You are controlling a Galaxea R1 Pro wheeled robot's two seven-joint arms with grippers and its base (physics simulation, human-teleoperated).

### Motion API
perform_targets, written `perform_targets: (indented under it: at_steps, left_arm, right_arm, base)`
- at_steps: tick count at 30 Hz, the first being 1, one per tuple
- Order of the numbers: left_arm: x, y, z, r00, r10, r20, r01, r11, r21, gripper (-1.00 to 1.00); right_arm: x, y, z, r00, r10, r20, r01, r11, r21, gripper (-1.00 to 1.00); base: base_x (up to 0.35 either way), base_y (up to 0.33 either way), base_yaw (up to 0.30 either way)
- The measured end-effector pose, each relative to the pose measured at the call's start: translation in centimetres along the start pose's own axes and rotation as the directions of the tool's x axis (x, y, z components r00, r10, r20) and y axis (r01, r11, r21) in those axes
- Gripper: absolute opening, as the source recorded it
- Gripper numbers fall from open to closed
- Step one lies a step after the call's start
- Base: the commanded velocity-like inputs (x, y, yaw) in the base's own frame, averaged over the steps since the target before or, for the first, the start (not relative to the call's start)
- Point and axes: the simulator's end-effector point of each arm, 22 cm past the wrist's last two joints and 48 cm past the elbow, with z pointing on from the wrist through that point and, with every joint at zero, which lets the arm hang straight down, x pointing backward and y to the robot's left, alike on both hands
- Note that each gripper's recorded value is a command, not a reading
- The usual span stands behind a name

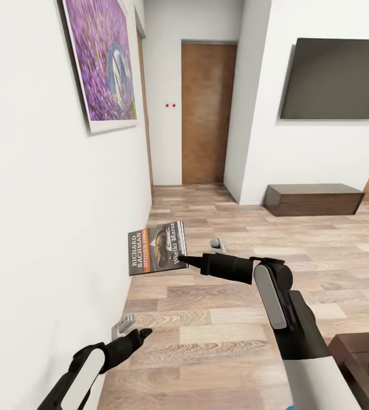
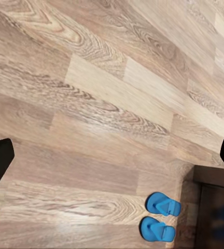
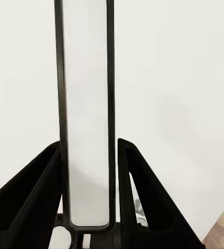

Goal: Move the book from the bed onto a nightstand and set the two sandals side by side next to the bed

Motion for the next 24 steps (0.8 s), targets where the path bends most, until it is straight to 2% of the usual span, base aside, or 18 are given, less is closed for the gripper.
perform_targets:
  at_steps: [6, 12, 24]
  left_arm:
    - [0.02, -0.01, 0.01, 1.0, 0.0, 0.0, 0.0, 1.0, 0.0, 1.0]
    - [0.0, 0.0, 0.03, 1.0, 0.002, 0.0, -0.002, 1.0, -0.001, 1.0]
    - [0.08, 0.01, 0.1, 1.0, 0.013, 0.0, -0.013, 1.0, -0.007, 1.0]
  right_arm:
    - [0.0, -0.03, -0.01, 1.0, -0.001, 0.0, 0.001, 1.0, 0.002, -1.0]
    - [0.02, -0.06, 0.01, 1.0, -0.002, -0.001, 0.002, 1.0, 0.003, -1.0]
    - [0.02, 0.11, 0.08, 1.0, 0.002, 0.0, -0.002, 1.0, -0.005, -1.0]
  base:
    - [0.274, 0.132, 0.0]
    - [0.252, -0.011, 0.0]
    - [0.05, -0.009, 0.0]
